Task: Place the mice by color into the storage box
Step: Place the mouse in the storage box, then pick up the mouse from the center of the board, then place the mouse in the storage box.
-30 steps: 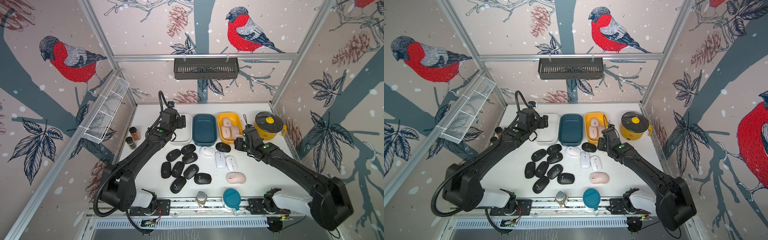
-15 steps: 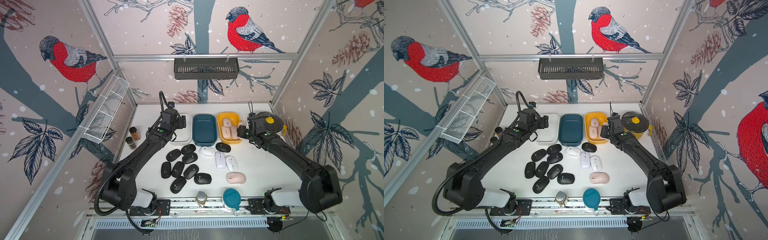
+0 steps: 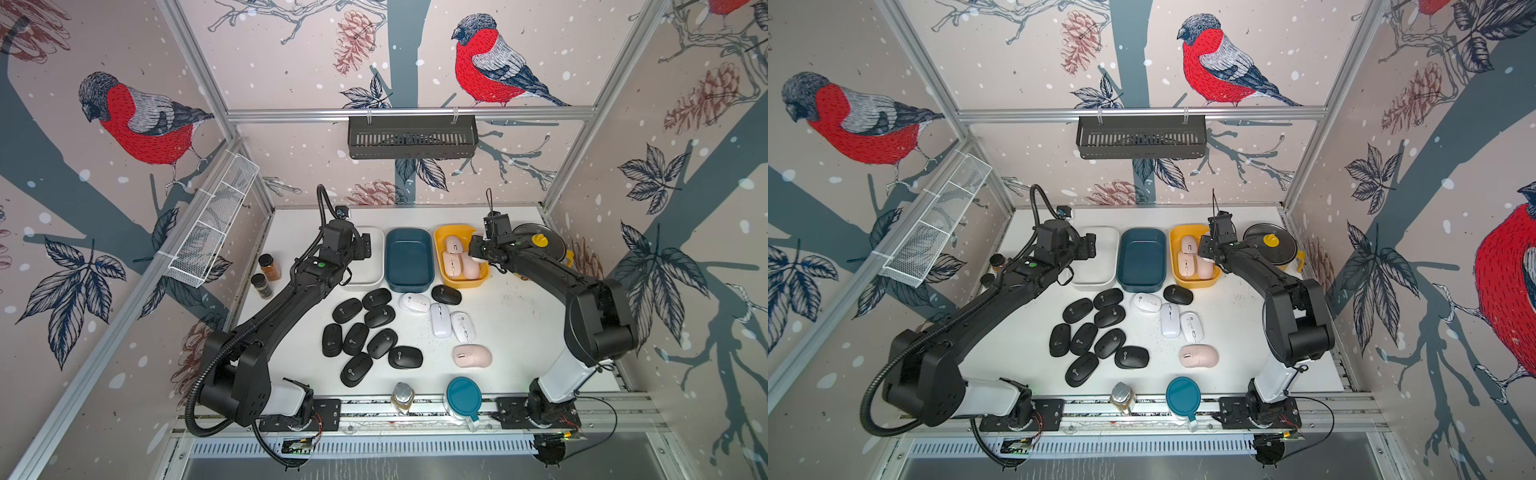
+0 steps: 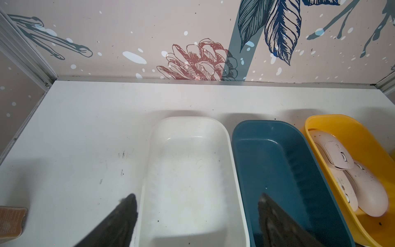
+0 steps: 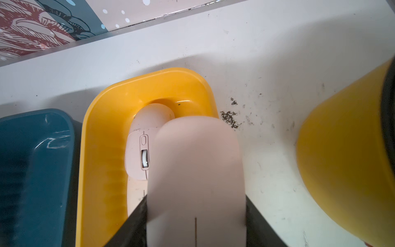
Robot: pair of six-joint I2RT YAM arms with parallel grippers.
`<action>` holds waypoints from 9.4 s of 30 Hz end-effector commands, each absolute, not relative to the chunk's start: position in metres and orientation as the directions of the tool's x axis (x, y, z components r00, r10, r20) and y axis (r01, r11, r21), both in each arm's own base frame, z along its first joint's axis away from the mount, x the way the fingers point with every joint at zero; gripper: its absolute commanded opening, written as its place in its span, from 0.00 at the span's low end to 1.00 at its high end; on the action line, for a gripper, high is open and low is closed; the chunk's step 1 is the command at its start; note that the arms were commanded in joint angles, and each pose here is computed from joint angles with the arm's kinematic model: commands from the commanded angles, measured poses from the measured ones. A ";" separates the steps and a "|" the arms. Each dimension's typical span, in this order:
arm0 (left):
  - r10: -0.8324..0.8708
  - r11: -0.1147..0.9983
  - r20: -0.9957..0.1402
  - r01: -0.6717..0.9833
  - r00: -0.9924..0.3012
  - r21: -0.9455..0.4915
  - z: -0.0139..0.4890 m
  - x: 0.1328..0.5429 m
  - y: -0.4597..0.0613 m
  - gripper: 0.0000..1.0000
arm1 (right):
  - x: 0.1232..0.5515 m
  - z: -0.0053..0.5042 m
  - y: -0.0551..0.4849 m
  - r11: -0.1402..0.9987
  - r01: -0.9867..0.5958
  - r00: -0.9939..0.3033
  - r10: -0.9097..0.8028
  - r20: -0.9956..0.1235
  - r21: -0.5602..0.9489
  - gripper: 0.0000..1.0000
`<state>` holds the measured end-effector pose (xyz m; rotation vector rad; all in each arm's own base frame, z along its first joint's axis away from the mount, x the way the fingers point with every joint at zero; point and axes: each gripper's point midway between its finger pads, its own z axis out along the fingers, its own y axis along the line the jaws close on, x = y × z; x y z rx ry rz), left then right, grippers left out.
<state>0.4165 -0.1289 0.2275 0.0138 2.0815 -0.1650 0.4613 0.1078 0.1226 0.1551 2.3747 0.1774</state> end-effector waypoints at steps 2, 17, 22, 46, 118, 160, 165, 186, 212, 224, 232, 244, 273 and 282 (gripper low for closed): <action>-0.060 0.990 -0.876 0.082 -0.479 -0.113 0.231 0.418 -0.130 0.87 | 0.482 0.119 0.113 0.986 0.038 -0.717 0.138 -0.683 0.159 0.57; -0.053 0.993 -0.868 0.069 -0.494 -0.100 0.225 0.420 -0.128 0.87 | 0.517 0.080 0.112 0.995 0.066 -0.758 0.102 -0.644 0.079 0.57; -0.049 0.993 -0.866 0.068 -0.498 -0.095 0.223 0.421 -0.128 0.87 | 0.521 0.067 0.110 0.995 0.082 -0.770 0.103 -0.630 0.062 0.58; -0.058 0.992 -0.868 0.066 -0.493 -0.104 0.227 0.420 -0.128 0.87 | 0.525 0.104 0.124 0.994 0.060 -0.726 0.104 -0.680 0.088 0.72; -0.181 0.954 -0.653 0.031 -0.736 -0.299 0.136 0.298 -0.177 0.83 | 0.228 0.034 0.184 0.970 -0.177 -0.902 -0.093 -0.421 0.164 0.75; -0.190 0.957 -0.647 0.009 -0.738 -0.291 0.130 0.299 -0.174 0.84 | 0.230 0.020 0.169 0.990 -0.132 -0.912 -0.102 -0.396 0.049 0.69; -0.188 0.957 -0.646 0.009 -0.740 -0.289 0.129 0.300 -0.175 0.84 | 0.233 0.021 0.170 0.991 -0.123 -0.911 -0.093 -0.402 0.048 0.64; -0.176 0.969 -0.702 0.004 -0.690 -0.247 0.158 0.316 -0.173 0.84 | 0.266 0.102 0.187 0.985 -0.107 -0.838 -0.018 -0.545 0.133 0.60; -0.205 0.976 -0.814 -0.053 -0.543 -0.211 0.214 0.374 -0.141 0.86 | 0.369 0.142 0.279 0.964 -0.210 -0.784 -0.065 -0.617 0.166 0.60; -0.207 0.977 -0.818 -0.064 -0.538 -0.205 0.210 0.379 -0.137 0.87 | 0.410 0.118 0.299 0.962 -0.211 -0.793 -0.066 -0.606 0.173 0.59; -0.231 0.970 -0.804 -0.068 -0.548 -0.232 0.203 0.375 -0.137 0.87 | 0.431 0.096 0.309 0.966 -0.201 -0.808 -0.071 -0.585 0.161 0.59; -0.239 0.968 -0.796 -0.075 -0.556 -0.238 0.201 0.373 -0.136 0.87 | 0.439 0.073 0.305 0.974 -0.182 -0.821 -0.076 -0.566 0.133 0.59; -0.253 0.964 -0.787 -0.079 -0.563 -0.254 0.201 0.370 -0.136 0.87 | 0.433 0.073 0.314 0.975 -0.191 -0.825 -0.097 -0.557 0.113 0.60; -0.260 0.962 -0.783 -0.076 -0.565 -0.264 0.199 0.366 -0.136 0.87 | 0.426 0.064 0.309 0.979 -0.173 -0.841 -0.087 -0.533 0.113 0.60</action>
